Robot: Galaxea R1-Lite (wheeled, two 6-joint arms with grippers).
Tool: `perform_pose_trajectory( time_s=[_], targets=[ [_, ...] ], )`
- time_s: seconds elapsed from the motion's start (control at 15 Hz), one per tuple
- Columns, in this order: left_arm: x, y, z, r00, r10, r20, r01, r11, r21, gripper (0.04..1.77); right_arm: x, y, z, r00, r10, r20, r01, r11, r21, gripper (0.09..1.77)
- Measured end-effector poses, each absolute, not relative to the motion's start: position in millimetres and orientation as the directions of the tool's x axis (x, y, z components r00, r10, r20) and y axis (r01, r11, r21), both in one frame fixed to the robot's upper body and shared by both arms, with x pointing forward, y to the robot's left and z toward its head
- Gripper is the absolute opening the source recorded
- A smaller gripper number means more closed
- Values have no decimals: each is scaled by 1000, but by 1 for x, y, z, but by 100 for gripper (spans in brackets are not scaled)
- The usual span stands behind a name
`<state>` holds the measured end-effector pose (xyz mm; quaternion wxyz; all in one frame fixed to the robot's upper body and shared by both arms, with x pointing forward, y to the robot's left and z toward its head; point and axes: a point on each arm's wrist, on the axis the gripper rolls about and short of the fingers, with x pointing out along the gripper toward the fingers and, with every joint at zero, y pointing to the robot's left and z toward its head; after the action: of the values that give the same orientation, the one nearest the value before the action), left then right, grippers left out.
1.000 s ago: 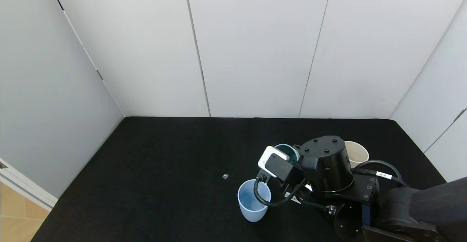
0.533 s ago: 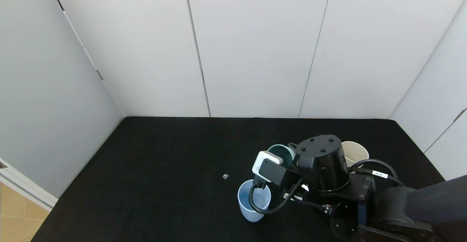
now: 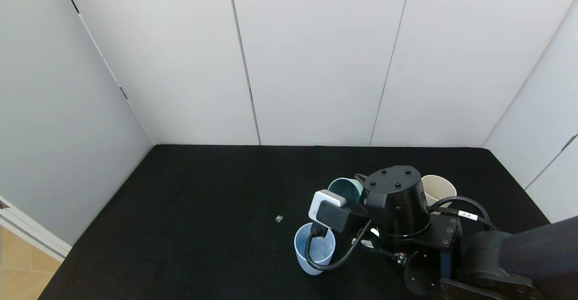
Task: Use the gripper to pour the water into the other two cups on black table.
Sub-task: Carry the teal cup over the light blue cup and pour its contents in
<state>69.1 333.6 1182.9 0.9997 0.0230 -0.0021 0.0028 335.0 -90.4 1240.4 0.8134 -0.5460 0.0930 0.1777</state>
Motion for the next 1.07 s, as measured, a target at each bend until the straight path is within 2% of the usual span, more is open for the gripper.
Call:
perform_pose_trajectory(
  time_s=[0.8,1.07],
  targets=[
    [69,334,1183,1000,6,4,-6,999,46,172,320,-71,1233,910,215,-354,-397,207,-894,121],
    [69,334,1183,1000,6,4,-6,999,46,172,318,-71,1233,924,180,-338,-365,145,-920,121]
  ],
)
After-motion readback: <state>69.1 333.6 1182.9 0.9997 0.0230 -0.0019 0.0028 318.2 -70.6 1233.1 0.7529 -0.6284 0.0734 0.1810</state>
